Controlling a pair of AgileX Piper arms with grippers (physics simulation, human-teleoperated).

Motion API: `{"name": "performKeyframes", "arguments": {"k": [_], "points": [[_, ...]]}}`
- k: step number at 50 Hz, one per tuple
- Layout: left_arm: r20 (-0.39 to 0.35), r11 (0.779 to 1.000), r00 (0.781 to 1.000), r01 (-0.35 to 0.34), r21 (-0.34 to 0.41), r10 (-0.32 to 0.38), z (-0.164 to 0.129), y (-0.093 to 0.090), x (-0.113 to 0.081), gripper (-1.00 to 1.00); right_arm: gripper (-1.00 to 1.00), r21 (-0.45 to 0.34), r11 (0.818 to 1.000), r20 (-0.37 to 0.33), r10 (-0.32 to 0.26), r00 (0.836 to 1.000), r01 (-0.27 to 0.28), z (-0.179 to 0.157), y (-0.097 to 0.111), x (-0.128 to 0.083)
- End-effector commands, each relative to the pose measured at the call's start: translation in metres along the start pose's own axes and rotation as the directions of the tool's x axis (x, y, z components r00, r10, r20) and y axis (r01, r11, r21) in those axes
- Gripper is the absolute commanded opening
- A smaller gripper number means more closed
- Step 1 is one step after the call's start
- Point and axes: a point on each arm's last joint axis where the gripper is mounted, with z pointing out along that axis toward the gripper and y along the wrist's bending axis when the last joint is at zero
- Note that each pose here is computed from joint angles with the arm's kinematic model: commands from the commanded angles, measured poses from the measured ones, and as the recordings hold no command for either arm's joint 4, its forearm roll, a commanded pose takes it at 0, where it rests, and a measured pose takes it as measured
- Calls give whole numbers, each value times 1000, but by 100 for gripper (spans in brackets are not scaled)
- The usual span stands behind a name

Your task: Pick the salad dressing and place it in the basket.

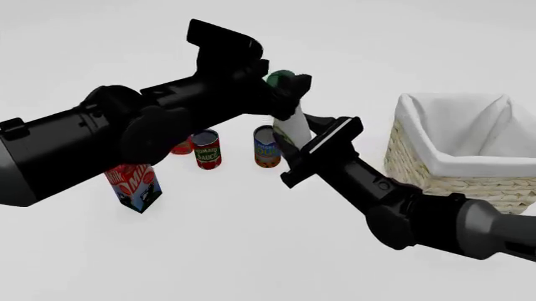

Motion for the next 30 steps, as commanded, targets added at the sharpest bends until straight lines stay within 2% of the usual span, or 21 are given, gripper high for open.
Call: {"name": "performKeyframes", "arguments": {"k": [1, 3, 5, 8, 10, 16, 17, 18, 20, 22, 30], "points": [[60, 1000, 998, -15, 17, 14, -23, -6, -21, 100, -100, 1, 1000, 1, 12, 1000, -12, 1, 0, 1], [72, 1000, 997, -27, 14, 26, -27, -5, -24, 100, -100, 0, 1000, 1, 11, 1000, -11, 1, 0, 1], [117, 999, 992, -45, 14, 43, -44, -6, -37, 100, -100, 0, 1000, 1, 8, 1000, -8, 1, 0, 1], [125, 999, 991, -41, 11, 39, -50, -5, -44, 100, -100, 1, 1000, 0, 8, 1000, -8, 1, 0, 1], [161, 998, 985, -58, 1, 57, -63, -3, -55, 100, -100, 1, 1000, 0, 9, 1000, -9, 1, 0, 1], [245, 998, 968, -41, -45, 51, -102, 8, -75, 100, -100, 5, 1000, 4, 6, 1000, -6, -2, -2, -1], [245, 998, 968, -41, -45, 51, -102, 8, -75, 100, -100, 5, 1000, 4, 6, 1000, -6, -2, -2, -1], [272, 995, 959, -61, -81, 81, -113, 15, -76, 100, -100, 4, 1000, 7, 5, 1000, -5, -4, -2, -2], [269, 996, 961, -50, -79, 70, -116, 15, -75, 100, -100, 7, 1000, 8, 6, 1000, -6, -5, -3, -3], [292, 991, 952, -64, -115, 96, -125, 22, -74, 100, -100, 8, 1000, 10, 6, 1000, -6, -6, -3, -4], [305, 985, 948, -38, -169, 89, -141, 33, -58, 100, -100, 17, 1000, 16, 8, 1000, -8, -11, -6, -6]]}}
